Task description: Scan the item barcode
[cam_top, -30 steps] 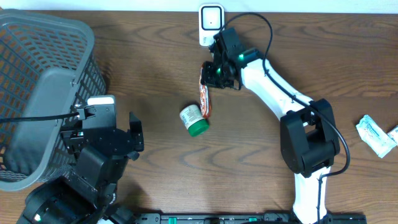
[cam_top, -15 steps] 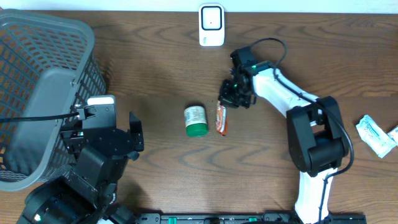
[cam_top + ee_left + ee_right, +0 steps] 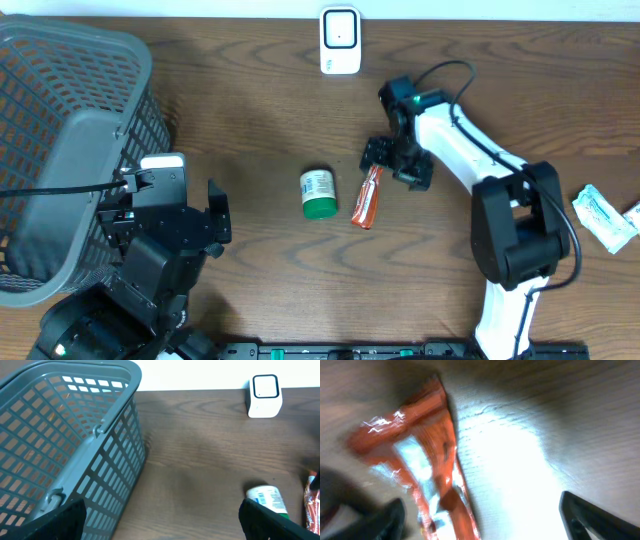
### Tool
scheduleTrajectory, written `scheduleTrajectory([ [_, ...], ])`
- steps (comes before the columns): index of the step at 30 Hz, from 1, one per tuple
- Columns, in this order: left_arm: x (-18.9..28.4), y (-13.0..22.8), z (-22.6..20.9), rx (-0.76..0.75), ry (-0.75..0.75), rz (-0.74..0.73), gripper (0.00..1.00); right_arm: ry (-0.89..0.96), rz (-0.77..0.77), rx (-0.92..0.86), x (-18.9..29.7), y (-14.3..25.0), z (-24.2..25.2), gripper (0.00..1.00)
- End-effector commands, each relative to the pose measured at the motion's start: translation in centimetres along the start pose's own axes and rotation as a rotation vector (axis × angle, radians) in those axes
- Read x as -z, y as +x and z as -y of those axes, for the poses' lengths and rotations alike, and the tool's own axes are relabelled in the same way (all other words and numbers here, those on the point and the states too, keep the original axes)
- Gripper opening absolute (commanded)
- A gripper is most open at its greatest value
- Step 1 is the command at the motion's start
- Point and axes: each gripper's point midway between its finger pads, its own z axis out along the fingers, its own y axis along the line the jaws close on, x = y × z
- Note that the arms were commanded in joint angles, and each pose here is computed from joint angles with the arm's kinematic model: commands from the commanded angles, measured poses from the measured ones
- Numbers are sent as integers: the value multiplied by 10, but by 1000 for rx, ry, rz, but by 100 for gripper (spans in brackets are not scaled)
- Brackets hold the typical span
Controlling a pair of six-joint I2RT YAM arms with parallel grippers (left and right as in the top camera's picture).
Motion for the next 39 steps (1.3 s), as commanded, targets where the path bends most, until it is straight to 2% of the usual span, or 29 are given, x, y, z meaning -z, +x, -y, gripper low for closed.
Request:
scheduleTrajectory([
  [1, 2, -2, -4, 11, -12, 10, 98, -58, 161, 13, 63, -21, -17, 99],
  [3, 2, -2, -4, 11, -12, 10, 98, -75, 184, 45, 77, -21, -22, 99],
  [5, 2, -2, -4, 11, -12, 10, 98, -102, 236, 125, 88, -27, -30, 92],
  [7, 2, -2, -4, 11, -12, 10, 98, -162, 260, 110, 95, -31, -42, 99],
  [10, 2, -2, -4, 11, -12, 10, 98, -244, 249, 169, 95, -27, -63, 99],
  [16, 2, -2, -4, 11, -12, 10, 98, -84, 219, 103, 78, -12, -54, 96],
  [21, 2, -2, -4, 11, -12, 10, 98, 10, 196, 108, 69, 1, -69, 94],
  [23, 2, -2, -4, 11, -12, 10, 98, 69, 164, 75, 59, 2, -68, 90],
  [27, 2, -2, -4, 11, -12, 10, 98, 131, 109, 61, 45, -3, -72, 74],
  [33, 2, -2, -4, 11, -12, 10, 98, 135, 117, 9, 43, -13, -82, 74],
  [39, 2, -2, -4, 11, -12, 10, 98, 224, 43, -15, 20, 0, -69, 70],
])
